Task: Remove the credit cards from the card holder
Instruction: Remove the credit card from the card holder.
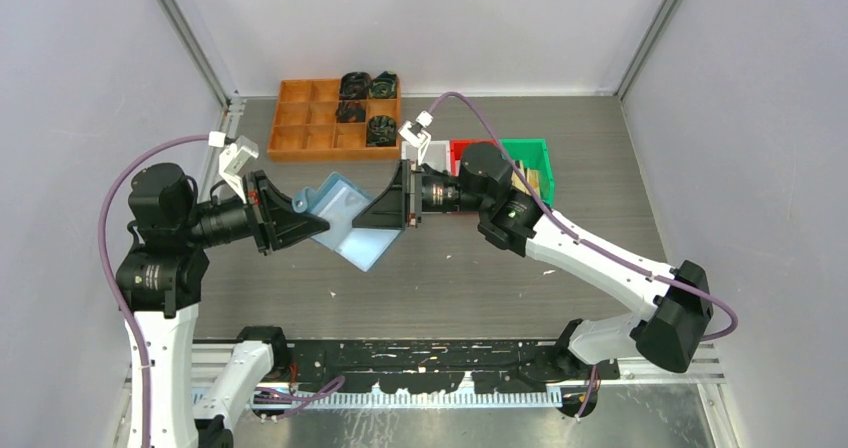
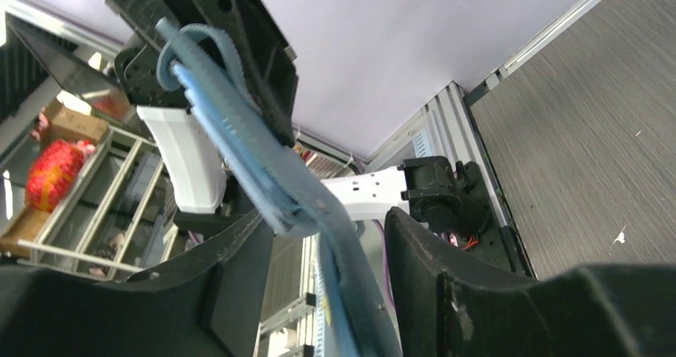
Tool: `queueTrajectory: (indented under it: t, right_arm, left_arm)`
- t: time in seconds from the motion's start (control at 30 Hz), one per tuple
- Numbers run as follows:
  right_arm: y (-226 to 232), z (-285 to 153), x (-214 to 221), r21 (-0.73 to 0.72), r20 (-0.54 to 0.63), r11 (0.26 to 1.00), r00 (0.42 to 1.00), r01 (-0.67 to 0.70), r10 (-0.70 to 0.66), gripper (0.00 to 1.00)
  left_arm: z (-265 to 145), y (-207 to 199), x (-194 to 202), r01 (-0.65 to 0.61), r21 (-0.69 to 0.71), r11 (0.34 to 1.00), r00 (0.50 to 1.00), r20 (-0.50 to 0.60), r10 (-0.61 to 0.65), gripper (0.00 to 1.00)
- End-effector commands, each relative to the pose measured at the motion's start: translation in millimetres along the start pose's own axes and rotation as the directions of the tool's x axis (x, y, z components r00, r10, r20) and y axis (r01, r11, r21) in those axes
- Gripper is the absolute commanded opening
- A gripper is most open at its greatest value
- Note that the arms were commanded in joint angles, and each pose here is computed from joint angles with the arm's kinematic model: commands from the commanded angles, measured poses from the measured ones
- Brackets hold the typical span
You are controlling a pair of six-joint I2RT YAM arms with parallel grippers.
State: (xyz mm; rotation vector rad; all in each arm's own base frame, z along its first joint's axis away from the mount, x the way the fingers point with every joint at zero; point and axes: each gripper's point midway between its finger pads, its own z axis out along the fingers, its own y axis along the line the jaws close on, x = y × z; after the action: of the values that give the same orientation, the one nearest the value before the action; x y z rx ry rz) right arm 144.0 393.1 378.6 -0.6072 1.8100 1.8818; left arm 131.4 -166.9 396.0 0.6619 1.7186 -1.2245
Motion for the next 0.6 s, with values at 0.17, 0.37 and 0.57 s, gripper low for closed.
queueTrajectory:
  t: [0.17,0.37,0.57]
  right_arm:
    - [22,7,-37,-0.112,0.2,0.993,0.978,-0.043,0.065,0.56]
    - [19,13,-38,-0.123,0.199,0.989,0.974,-0.082,0.105,0.46]
    - [14,9,-28,-0.104,0.18,0.991,0.979,-0.081,0.099,0.37]
  left_arm:
    - [1,-3,-4,-0.028,0.027,0.999,0.999,0.019,0.027,0.01]
    - [0,-3,-3,-0.035,0.025,0.999,0.999,0.022,0.035,0.01]
    - [0,-4,-7,-0.032,0.019,0.999,0.999,0.029,0.031,0.01]
